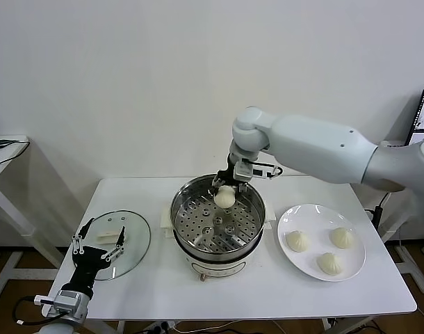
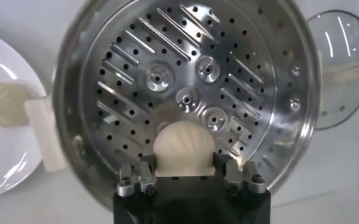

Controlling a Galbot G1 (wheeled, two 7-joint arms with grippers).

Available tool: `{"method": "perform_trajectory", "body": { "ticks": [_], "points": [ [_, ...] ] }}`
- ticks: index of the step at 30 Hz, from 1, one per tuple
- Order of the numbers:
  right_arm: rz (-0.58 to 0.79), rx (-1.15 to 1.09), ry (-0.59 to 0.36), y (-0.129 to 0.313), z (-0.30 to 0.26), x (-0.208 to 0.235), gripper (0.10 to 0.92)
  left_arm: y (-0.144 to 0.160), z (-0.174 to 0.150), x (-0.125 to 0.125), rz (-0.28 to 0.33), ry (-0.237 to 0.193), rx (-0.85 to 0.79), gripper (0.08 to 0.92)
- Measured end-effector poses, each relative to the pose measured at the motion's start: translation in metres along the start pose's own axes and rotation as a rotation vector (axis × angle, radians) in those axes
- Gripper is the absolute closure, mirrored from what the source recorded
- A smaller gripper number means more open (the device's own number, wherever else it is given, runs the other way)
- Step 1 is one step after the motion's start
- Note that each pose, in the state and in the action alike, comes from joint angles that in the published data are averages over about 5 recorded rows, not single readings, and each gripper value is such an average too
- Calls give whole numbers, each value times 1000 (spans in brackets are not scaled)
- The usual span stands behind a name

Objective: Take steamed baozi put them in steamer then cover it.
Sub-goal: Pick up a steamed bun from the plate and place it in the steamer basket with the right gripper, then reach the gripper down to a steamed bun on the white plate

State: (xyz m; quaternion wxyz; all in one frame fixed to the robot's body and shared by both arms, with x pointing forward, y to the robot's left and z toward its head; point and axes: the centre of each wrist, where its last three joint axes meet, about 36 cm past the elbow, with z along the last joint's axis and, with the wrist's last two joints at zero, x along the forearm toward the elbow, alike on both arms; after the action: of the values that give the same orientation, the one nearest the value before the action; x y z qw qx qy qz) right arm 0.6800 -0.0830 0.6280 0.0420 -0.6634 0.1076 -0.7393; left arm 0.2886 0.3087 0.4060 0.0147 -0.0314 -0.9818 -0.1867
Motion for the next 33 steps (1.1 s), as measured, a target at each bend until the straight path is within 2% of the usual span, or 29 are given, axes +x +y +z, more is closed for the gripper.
{"method": "perform_trajectory", "body": {
  "ticks": [12,18,21,26,33],
  "points": [
    [-9,0,19,-5,11,-16,363,1,4,1,2,4,-4,177],
    [-9,-10,27,-1,15,-15,229,0,4,2,4,4,-1,177],
    [-2,-23,24,2,16,-12,204,-2,3,2,7,4,0,177],
    [29,-74,20,12,18,9,200,-4,2,4,12,3,-2,177],
    [71,-248,24,50,16,68,200,-8,-3,6,19,-6,-4,177]
  ]
}}
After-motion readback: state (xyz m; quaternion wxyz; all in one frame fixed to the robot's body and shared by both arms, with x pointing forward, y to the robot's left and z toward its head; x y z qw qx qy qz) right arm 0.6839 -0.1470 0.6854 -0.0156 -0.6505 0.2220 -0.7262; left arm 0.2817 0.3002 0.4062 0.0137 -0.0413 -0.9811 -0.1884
